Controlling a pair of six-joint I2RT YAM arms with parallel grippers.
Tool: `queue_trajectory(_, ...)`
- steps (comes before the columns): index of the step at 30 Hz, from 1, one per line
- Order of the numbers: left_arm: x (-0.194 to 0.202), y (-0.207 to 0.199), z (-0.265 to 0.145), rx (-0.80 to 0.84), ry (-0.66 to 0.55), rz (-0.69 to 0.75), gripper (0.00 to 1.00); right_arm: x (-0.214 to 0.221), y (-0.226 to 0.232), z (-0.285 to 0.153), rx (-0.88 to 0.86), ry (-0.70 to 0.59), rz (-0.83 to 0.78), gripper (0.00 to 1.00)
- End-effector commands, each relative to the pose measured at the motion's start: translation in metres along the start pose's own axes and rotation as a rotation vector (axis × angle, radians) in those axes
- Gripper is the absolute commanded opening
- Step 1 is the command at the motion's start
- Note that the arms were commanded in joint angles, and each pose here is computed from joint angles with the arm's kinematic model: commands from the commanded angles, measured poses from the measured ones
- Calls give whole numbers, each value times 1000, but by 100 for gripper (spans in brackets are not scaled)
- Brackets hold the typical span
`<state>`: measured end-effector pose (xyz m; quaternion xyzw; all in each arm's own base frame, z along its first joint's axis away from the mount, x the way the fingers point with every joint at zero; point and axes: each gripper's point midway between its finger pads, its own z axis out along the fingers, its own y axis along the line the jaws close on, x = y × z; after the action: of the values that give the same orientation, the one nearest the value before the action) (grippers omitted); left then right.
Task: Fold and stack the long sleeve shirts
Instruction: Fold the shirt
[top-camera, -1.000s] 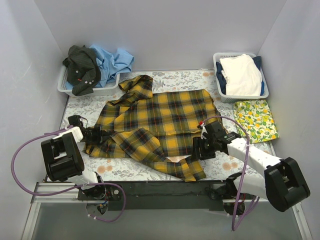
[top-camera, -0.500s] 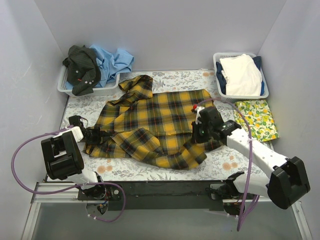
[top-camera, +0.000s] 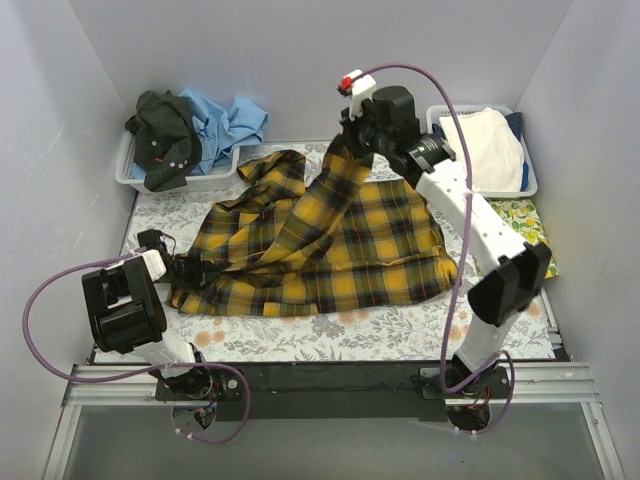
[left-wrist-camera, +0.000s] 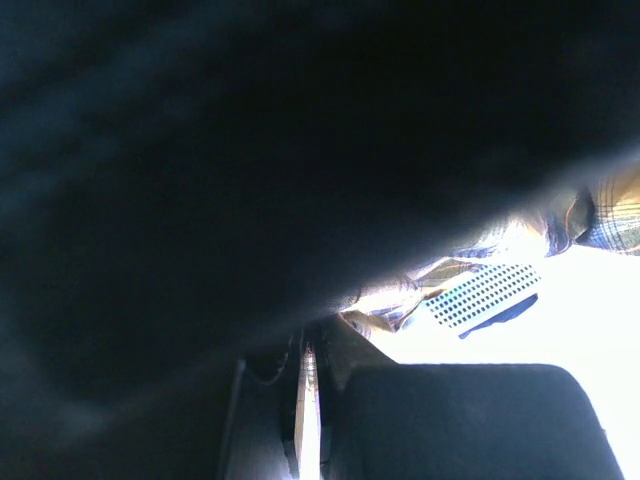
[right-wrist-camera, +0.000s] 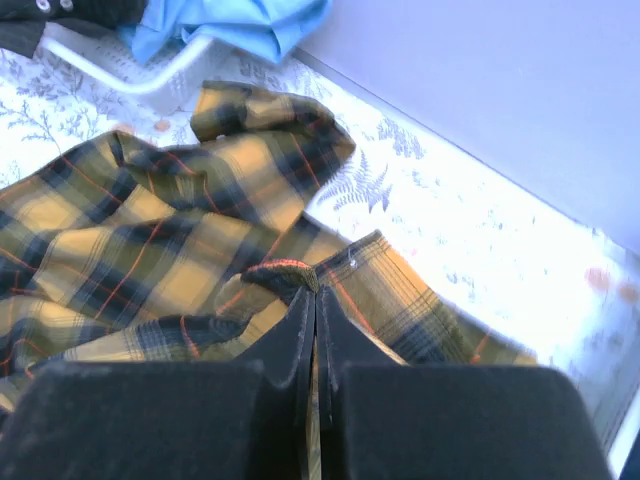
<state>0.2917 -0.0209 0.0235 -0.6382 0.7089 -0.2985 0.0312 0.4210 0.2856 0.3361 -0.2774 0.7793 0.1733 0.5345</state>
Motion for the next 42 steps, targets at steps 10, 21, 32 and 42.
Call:
queue_trajectory(10,0,-46,-13,109,49,92,4,-141,47,13,-311,-560,-162,1)
queue_trajectory(21,2,-39,-9,100,70,87,30,-208,75,-29,-461,-828,-241,1)
queue_trajectory(32,7,-71,-39,222,56,132,83,-148,88,-19,-547,-707,-256,1)
queue_trajectory(42,9,-69,-52,251,25,170,86,-122,80,-24,-534,-660,-259,1)
